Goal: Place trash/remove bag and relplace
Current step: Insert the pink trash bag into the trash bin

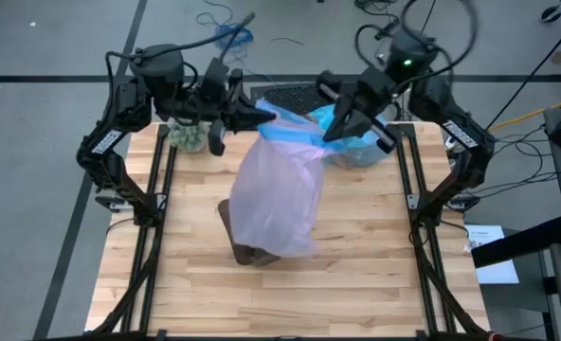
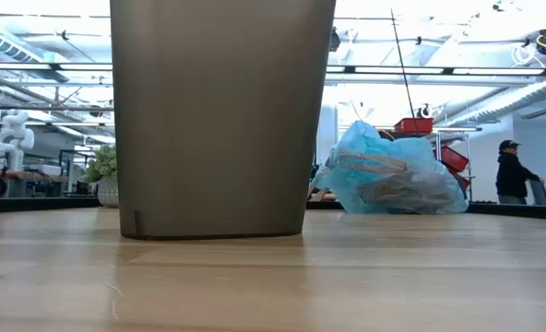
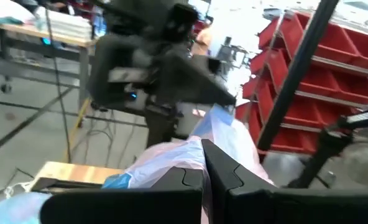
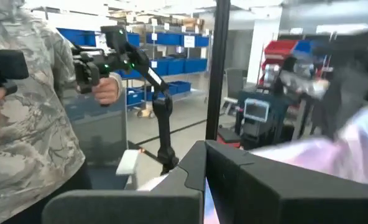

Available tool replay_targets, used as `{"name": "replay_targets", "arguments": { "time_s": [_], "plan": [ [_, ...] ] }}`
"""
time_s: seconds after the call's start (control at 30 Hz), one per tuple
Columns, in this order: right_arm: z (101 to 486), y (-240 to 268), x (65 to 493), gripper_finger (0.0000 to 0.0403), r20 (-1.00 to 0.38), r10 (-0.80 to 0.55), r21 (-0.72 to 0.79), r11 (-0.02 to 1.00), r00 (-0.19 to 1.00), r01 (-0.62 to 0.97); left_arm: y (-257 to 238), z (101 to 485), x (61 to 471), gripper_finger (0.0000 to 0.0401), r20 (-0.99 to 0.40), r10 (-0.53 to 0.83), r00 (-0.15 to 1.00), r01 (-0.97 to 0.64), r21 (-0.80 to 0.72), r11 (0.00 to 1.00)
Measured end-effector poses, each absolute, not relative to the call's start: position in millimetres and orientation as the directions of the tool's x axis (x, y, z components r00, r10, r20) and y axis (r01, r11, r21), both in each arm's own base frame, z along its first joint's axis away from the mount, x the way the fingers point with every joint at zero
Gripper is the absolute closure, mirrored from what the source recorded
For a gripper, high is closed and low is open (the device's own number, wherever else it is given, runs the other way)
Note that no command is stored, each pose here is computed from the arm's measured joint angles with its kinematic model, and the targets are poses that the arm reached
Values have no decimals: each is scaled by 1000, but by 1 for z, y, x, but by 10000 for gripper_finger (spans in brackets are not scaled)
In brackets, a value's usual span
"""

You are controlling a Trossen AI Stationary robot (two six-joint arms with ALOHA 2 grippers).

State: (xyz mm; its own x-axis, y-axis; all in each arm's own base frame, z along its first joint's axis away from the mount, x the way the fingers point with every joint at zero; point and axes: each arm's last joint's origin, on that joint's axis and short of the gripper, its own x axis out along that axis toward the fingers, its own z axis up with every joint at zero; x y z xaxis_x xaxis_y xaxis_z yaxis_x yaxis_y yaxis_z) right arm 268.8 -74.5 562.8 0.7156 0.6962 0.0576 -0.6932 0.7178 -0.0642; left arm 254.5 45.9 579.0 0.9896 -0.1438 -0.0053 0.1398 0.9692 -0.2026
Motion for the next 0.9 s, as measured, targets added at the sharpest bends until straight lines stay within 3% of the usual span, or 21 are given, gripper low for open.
{"name": "replay_targets", "arguments": {
  "time_s": [0.13,0.27,0.57,0.77,0.9],
  "plan": [
    [582,-68,252,403,92,696,-88,718,712,-691,50,579,254,401,-2,-106,994,104,-199,974],
    [587,-61,249,403,102,661,-12,748,744,-663,50,578,254,401,-14,-103,995,98,-207,973],
    [554,0,255,403,-188,468,188,880,864,-436,46,577,251,401,-34,-87,996,75,-262,962],
    [567,58,255,403,-59,524,171,844,850,-509,46,580,245,401,-22,-40,999,34,-244,969],
    [548,72,271,403,-187,438,163,897,879,-412,48,580,245,401,-22,32,999,-36,-203,978]
  ]
}}
